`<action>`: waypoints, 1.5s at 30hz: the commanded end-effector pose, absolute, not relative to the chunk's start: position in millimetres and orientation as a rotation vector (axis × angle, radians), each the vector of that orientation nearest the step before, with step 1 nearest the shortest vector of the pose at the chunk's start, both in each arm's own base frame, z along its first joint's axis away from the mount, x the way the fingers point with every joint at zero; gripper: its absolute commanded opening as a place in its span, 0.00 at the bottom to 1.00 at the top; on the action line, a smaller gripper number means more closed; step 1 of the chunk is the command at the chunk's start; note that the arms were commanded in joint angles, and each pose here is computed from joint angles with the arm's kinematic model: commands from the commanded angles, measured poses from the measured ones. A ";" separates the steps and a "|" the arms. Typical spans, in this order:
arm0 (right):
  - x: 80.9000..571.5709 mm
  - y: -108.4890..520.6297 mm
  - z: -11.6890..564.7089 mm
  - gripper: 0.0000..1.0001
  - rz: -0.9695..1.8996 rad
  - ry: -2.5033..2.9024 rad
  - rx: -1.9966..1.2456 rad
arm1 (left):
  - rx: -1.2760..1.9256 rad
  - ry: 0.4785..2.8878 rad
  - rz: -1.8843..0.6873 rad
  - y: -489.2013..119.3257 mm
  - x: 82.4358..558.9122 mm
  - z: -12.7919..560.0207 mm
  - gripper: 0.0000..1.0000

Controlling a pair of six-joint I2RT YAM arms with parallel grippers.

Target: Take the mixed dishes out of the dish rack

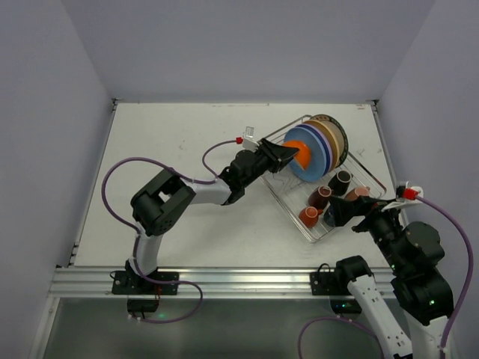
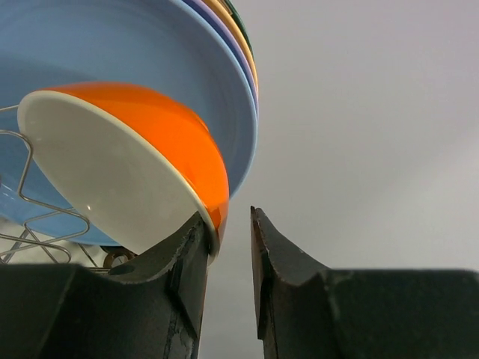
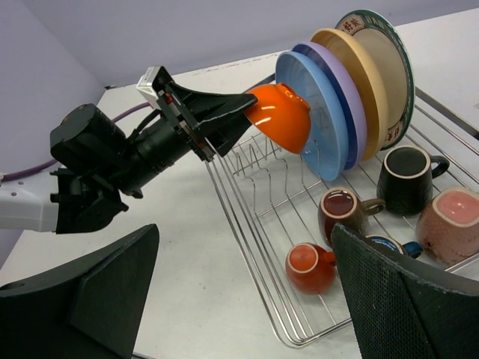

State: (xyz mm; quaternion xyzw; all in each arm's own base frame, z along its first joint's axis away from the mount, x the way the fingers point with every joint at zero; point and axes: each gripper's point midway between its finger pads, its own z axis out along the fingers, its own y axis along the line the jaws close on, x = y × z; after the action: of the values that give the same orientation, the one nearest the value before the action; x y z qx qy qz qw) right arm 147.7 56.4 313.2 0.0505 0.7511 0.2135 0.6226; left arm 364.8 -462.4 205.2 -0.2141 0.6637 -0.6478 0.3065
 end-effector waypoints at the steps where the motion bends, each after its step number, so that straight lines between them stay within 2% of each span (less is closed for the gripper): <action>1: 150.1 59.4 318.8 0.99 0.488 1.717 0.078 | -0.584 1.677 -1.741 -461.3 370.1 221.9 0.31; 8: 149.7 59.5 319.0 0.99 0.488 1.716 0.075 | -0.610 1.726 -1.701 -461.5 372.9 205.4 0.21; 9: 150.2 59.3 317.8 0.99 0.485 1.719 0.075 | -0.612 1.732 -1.691 -461.2 373.4 203.3 0.11; 11: 150.2 58.8 318.3 0.99 0.484 1.714 0.077 | -0.610 1.735 -1.687 -461.0 373.3 202.1 0.00; 14: 150.4 58.8 319.1 0.99 0.485 1.711 0.077 | -0.576 1.714 -1.688 -460.2 372.0 210.3 0.00; 21: 150.5 59.7 318.9 0.99 0.492 1.708 0.080 | -0.432 1.521 -1.706 -446.3 363.1 277.5 0.00; 29: 150.8 59.5 317.0 0.99 0.491 1.716 0.083 | -0.322 1.342 -1.763 -438.3 359.4 316.5 0.00; 35: 151.3 60.2 321.0 0.99 0.494 1.712 0.080 | -0.287 1.369 -1.579 -415.5 353.6 335.6 0.00; 41: 153.0 68.7 322.2 0.99 0.546 1.712 0.073 | -0.174 1.492 -1.181 -374.7 354.2 345.0 0.00; 45: 152.8 70.3 323.1 0.99 0.565 1.695 0.079 | -0.186 1.672 -0.850 -326.4 370.0 328.1 0.00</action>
State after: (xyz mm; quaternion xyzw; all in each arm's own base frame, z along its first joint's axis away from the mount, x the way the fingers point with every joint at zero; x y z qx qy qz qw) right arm 149.4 62.4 314.8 0.0400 0.7507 0.2243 0.6201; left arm 349.2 -374.3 337.0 -0.0900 0.6590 -0.5127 0.5429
